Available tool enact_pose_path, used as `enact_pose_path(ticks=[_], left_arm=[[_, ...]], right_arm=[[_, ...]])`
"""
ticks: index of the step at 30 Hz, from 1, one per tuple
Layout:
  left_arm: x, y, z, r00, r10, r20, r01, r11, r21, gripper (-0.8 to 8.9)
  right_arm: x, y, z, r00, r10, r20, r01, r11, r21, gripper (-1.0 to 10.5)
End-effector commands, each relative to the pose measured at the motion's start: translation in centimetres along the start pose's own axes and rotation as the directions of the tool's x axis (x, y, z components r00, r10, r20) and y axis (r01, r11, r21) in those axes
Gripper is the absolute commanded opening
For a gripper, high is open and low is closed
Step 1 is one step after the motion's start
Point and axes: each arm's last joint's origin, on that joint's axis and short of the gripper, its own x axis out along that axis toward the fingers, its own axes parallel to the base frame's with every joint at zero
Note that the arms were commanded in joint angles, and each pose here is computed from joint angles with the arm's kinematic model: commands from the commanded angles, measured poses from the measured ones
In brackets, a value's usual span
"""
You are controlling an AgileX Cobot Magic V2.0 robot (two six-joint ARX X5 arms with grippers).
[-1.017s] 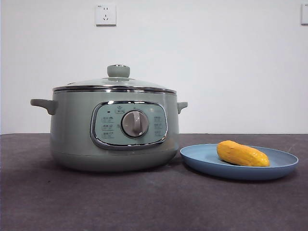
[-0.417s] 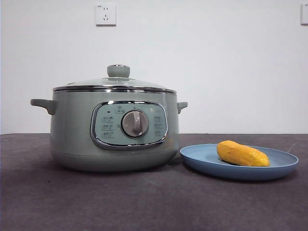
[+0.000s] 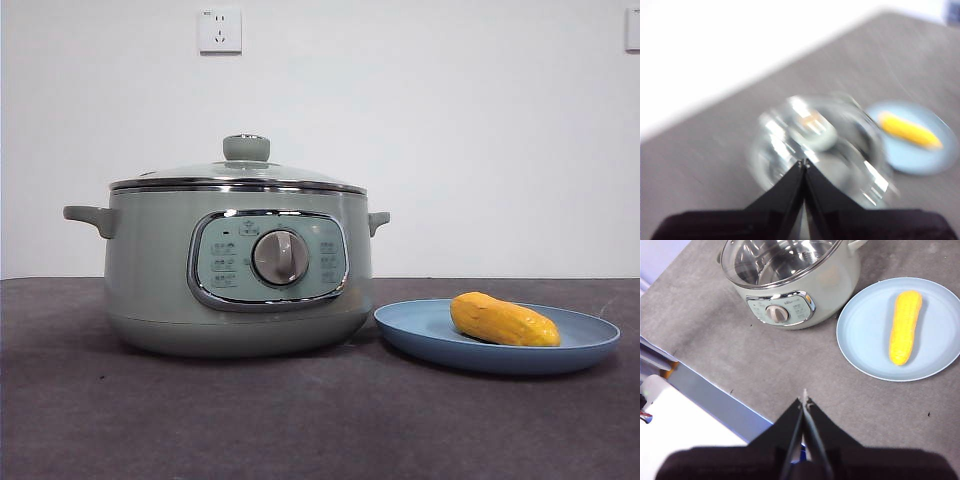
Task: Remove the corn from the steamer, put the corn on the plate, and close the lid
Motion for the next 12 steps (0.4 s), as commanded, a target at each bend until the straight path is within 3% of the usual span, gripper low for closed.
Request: enact_pose_path(ticks=[1,7,12], left_arm=[[-0.6,0.5,-1.8,0.99,0.102,0.093,-0.106,0.993,0.041,-0.04],[-0.2,-0.2,-8.6,0.937,0.279,0.21,-0.29,0.957,0.023,-0.04],[1.1,-1.3,-14.9,0.913,0.363,0.186,-0.359,0.932,-0.055,-0.04]], right_arm=[[0.1,-0.1,0.0,1.0,-0.002,0.0,0.002,1.0,-0.006,0.0],[0.1,-0.1,0.0,1.0,-0.002,0.0,0.002,1.0,-0.006,0.0],[0.1,-0.1,0.0,1.0,-0.002,0.0,0.002,1.0,-0.006,0.0]])
